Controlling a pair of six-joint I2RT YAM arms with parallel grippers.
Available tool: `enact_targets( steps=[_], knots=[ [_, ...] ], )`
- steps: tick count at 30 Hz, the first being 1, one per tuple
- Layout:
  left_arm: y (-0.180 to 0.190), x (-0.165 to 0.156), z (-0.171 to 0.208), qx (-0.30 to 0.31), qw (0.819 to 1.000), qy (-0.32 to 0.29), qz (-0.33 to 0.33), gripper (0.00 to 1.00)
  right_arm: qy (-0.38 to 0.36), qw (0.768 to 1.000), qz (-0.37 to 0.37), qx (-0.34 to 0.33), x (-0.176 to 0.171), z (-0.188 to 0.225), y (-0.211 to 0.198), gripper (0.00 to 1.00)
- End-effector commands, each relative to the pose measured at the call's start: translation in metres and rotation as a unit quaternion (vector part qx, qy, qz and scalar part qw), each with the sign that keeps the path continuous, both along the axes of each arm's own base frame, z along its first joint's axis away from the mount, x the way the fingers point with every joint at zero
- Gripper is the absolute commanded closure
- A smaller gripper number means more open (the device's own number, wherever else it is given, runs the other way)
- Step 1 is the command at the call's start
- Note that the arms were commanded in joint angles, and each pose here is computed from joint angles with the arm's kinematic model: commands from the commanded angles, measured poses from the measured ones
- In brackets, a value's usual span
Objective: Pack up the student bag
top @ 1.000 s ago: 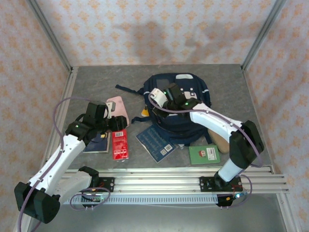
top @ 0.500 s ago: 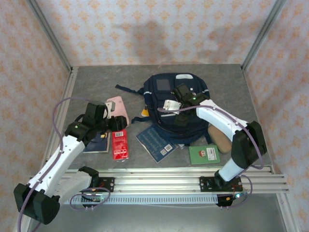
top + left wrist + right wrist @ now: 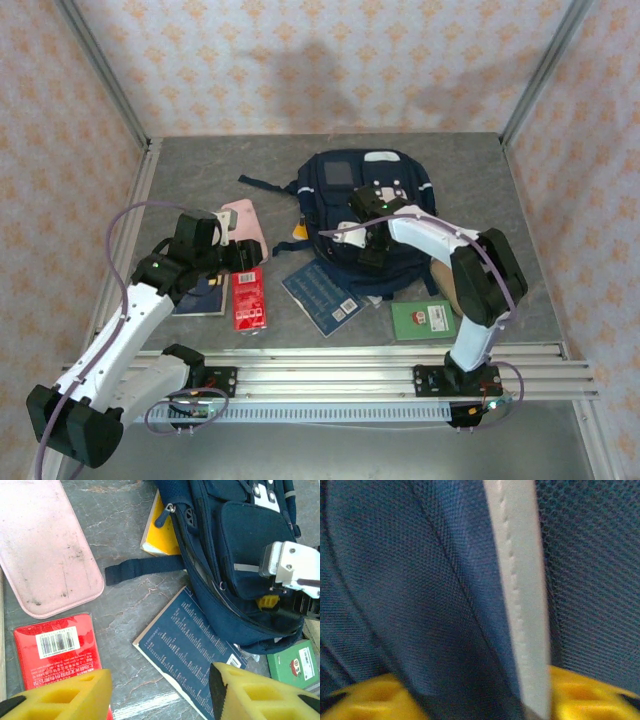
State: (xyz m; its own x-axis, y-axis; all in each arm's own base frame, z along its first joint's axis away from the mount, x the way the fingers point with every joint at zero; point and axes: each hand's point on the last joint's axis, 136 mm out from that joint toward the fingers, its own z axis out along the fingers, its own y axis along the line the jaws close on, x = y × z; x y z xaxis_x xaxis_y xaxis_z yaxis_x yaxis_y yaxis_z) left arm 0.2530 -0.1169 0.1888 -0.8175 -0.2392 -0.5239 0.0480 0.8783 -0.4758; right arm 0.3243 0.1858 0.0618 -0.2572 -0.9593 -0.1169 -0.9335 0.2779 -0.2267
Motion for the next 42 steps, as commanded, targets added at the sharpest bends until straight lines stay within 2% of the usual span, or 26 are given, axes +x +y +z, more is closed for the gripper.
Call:
enact_targets(
  steps=[1, 2, 3, 6, 11, 16, 19, 23, 26, 31, 34, 36, 38, 39, 42],
  knots=[
    [-0.003, -0.003, -0.002, 0.002, 1.0, 0.0, -0.01, 0.46, -0.06, 0.994, -0.051, 0.07, 0.04, 0.017, 0.021, 0.88],
    [-0.003, -0.003, -0.003, 0.003, 1.0, 0.001, -0.01, 0.46, -0.065, 0.993, -0.059, 0.084, 0.042, 0.023, 0.024, 0.96],
    [-0.003, -0.002, -0.003, 0.003, 1.0, 0.0, -0.01, 0.46, -0.074, 0.99, -0.068, 0.102, 0.044, 0.033, 0.027, 1.0],
    [-0.002, -0.002, -0.003, 0.005, 1.0, 0.0, -0.008, 0.46, -0.108, 0.978, -0.103, 0.144, 0.052, 0.061, 0.031, 1.0],
    [0.0, -0.002, -0.002, 0.008, 1.0, -0.003, -0.003, 0.47, -0.17, 0.941, -0.219, 0.192, 0.074, 0.123, 0.019, 1.0],
    [0.002, -0.003, -0.001, 0.012, 1.0, -0.004, 0.001, 0.47, -0.255, 0.884, -0.332, 0.208, 0.094, 0.177, -0.012, 1.0],
    [0.003, -0.003, -0.001, 0.013, 1.0, -0.005, 0.003, 0.47, -0.225, 0.868, -0.395, 0.201, 0.095, 0.193, -0.027, 1.0],
    [0.005, -0.003, 0.0, 0.016, 1.0, -0.007, 0.005, 0.47, -0.196, 0.853, -0.433, 0.216, 0.094, 0.209, -0.023, 1.0],
    [0.005, -0.003, -0.001, 0.018, 1.0, -0.006, 0.007, 0.47, -0.137, 0.836, -0.469, 0.249, 0.096, 0.207, -0.004, 1.0],
    [0.007, -0.003, -0.002, 0.021, 1.0, -0.004, 0.009, 0.47, -0.065, 0.786, -0.518, 0.332, 0.117, 0.189, 0.036, 1.0],
    [0.007, -0.002, -0.002, 0.021, 1.0, -0.005, 0.009, 0.47, -0.034, 0.781, -0.518, 0.347, 0.126, 0.169, 0.058, 1.0],
    [0.007, -0.002, -0.002, 0.022, 1.0, -0.004, 0.01, 0.47, -0.014, 0.781, -0.518, 0.348, 0.129, 0.155, 0.07, 0.96],
    [0.007, -0.002, -0.003, 0.023, 1.0, -0.004, 0.01, 0.47, -0.006, 0.783, -0.517, 0.346, 0.13, 0.146, 0.078, 0.83],
    [0.007, -0.003, -0.002, 0.022, 1.0, -0.005, 0.009, 0.47, -0.006, 0.784, -0.517, 0.344, 0.129, 0.144, 0.079, 0.75],
    [0.007, -0.002, -0.002, 0.022, 1.0, -0.006, 0.008, 0.47, -0.029, 0.785, -0.508, 0.353, 0.127, 0.158, 0.073, 0.44]
  ],
)
